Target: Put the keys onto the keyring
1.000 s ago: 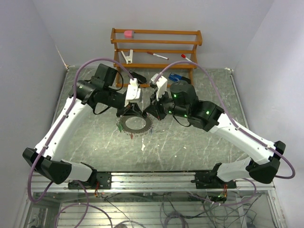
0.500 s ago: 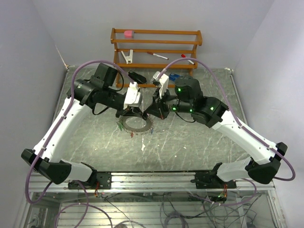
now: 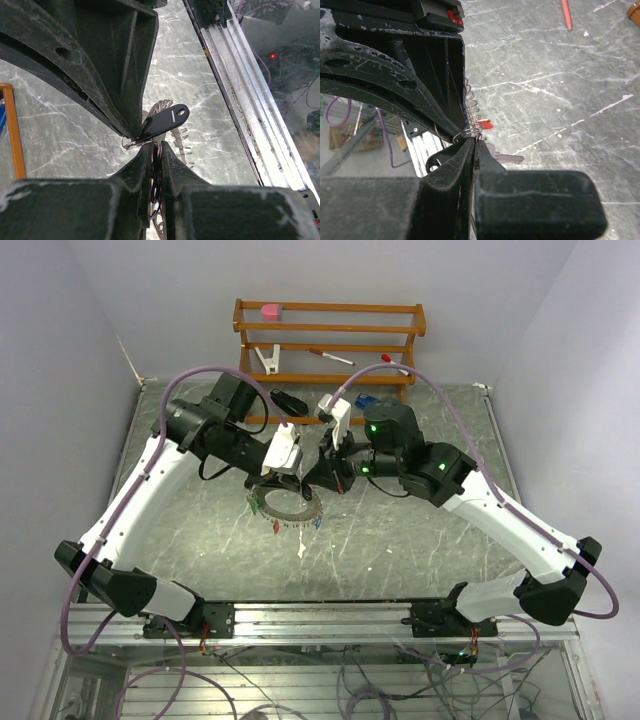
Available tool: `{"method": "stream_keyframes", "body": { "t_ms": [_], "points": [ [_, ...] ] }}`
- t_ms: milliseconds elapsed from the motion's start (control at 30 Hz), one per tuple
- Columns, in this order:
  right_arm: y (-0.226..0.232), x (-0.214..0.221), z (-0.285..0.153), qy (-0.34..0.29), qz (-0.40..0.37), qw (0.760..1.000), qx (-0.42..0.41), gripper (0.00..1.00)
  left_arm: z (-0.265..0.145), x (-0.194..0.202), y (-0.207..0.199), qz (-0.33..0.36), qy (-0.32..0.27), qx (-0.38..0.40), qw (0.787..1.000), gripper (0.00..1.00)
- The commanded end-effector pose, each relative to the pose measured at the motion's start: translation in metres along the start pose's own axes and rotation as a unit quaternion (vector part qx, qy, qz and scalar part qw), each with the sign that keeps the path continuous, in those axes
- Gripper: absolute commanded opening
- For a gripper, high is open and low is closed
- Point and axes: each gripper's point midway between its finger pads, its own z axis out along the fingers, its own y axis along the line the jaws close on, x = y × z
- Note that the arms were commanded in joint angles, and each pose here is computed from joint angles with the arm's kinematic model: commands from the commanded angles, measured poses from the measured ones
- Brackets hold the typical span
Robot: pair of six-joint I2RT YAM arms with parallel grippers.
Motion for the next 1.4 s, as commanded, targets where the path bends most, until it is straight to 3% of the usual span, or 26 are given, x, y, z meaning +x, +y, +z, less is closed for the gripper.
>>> {"method": "stream_keyframes", "body": {
  "t_ms": [0, 400, 633, 1167, 1367],
  "points": [
    [0.003, 0.004, -0.007, 0.002, 0.0, 1.0, -0.004, 0.0, -0.002, -0.019, 0.005, 0.055, -0.022, 0.003, 0.998, 0.08],
    [0.001, 0.012, -0.016, 0.02, 0.019, 1.0, 0.001, 0.0, -0.004, -0.025, 0.017, 0.068, -0.022, -0.007, 0.997, 0.08],
    [-0.006, 0.015, -0.021, 0.022, 0.033, 0.999, 0.004, 0.26, -0.009, -0.031, 0.022, 0.082, -0.015, -0.016, 0.996, 0.08],
    [-0.024, -0.028, -0.067, -0.074, -0.03, 0.995, 0.066, 0.32, -0.009, -0.031, 0.018, 0.088, -0.019, -0.009, 0.996, 0.09],
    [-0.015, -0.035, -0.063, -0.098, -0.077, 0.992, 0.03, 0.31, -0.007, -0.032, 0.013, 0.093, -0.027, 0.004, 0.995, 0.09]
  ]
}}
